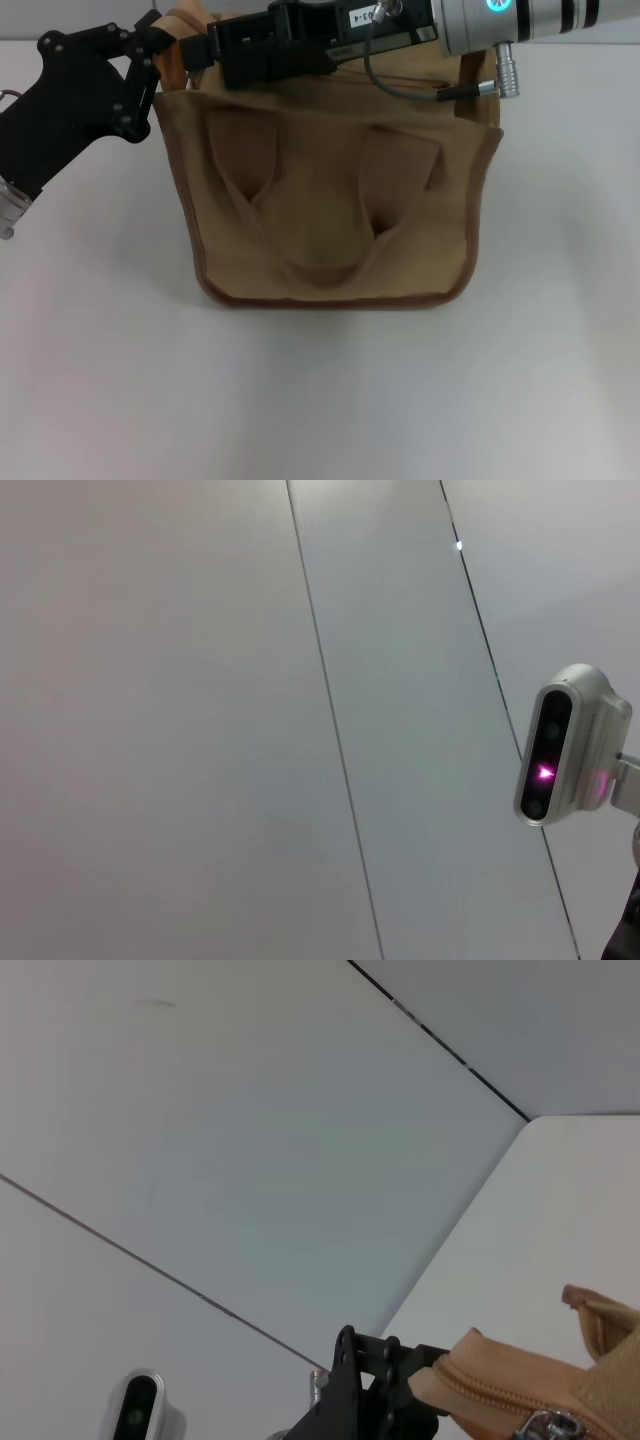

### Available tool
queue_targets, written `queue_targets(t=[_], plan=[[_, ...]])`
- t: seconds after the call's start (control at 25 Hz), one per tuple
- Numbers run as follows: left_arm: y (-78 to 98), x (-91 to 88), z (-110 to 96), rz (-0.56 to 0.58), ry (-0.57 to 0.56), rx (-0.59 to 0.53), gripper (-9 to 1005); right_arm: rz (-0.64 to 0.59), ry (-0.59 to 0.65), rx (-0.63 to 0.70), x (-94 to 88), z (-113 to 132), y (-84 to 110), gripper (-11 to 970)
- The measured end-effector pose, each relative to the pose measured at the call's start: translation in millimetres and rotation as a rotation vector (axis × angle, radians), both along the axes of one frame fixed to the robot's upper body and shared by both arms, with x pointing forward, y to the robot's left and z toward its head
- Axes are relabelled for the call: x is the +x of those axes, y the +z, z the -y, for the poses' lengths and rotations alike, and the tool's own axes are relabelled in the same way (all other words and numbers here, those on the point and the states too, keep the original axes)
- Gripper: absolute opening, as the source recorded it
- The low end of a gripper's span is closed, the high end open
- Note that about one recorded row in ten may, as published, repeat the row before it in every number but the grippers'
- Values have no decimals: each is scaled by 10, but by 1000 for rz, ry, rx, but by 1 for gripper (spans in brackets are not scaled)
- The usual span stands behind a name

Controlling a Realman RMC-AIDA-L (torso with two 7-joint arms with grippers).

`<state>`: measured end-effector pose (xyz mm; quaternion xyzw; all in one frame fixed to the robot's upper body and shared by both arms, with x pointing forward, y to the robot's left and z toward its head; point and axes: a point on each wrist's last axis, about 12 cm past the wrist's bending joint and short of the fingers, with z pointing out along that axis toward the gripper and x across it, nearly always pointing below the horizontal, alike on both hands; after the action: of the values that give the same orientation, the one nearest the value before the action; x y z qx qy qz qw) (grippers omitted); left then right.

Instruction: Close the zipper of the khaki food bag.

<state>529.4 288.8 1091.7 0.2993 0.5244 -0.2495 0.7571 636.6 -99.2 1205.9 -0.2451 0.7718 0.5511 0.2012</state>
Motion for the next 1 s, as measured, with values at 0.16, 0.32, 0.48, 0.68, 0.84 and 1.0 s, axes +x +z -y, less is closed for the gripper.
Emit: queue_targets(t=[0.16, 0.32, 0.48, 0.68, 0.84, 1.0], plan=[[18, 0, 14, 10, -13, -5, 11, 3, -2, 4, -2, 13, -9, 762], [38, 12, 34, 20, -26, -8, 11, 14, -3, 18, -6, 20, -9, 762], [47, 20, 47, 20, -33, -12, 11, 23, 1, 41, -14, 14, 2, 762], [63, 32, 68, 23, -44, -18, 12, 22, 2, 44, -16, 13, 3, 762], [75, 43, 87, 28, -51, -21, 12, 19, 3, 44, -19, 14, -5, 763], [88, 54, 101, 32, -57, -23, 12, 10, 2, 43, -25, 14, -26, 763]])
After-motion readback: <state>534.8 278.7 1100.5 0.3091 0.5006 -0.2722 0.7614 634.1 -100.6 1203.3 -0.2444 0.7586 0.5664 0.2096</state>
